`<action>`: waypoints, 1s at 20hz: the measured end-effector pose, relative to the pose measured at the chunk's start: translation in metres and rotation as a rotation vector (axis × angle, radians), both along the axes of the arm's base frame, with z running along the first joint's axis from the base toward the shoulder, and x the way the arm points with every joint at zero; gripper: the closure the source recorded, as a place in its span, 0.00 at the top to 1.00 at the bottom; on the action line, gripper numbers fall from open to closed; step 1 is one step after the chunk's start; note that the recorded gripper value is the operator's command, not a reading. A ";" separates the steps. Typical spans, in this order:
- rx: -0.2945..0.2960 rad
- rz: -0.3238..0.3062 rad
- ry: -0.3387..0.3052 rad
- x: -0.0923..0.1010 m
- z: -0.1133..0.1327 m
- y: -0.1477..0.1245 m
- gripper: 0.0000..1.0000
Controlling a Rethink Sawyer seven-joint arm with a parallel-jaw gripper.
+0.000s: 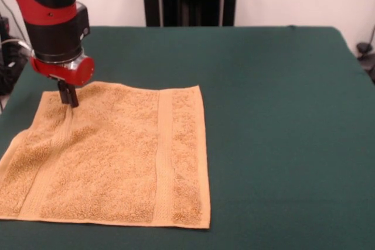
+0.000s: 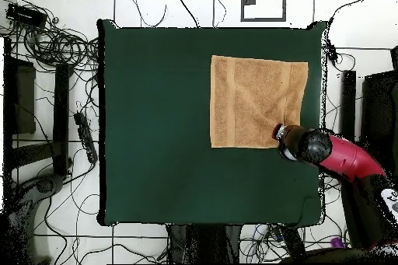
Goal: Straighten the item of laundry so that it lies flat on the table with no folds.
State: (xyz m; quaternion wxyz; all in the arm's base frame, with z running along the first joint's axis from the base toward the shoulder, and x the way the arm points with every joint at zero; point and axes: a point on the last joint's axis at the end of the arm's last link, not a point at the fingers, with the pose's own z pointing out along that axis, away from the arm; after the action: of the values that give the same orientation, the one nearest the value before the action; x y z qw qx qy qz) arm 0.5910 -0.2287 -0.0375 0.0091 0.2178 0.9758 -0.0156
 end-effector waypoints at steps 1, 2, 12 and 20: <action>0.002 -0.001 0.002 0.000 0.000 0.000 0.00; 0.010 -0.006 0.007 0.001 0.000 -0.002 0.00; 0.060 -0.048 0.067 0.010 0.001 -0.023 0.00; 0.050 -0.092 0.065 0.014 0.003 -0.058 0.00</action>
State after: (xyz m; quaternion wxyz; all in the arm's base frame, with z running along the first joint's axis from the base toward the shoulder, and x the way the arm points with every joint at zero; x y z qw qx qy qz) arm 0.6045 -0.2865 -0.0346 -0.0289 0.2622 0.9646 0.0015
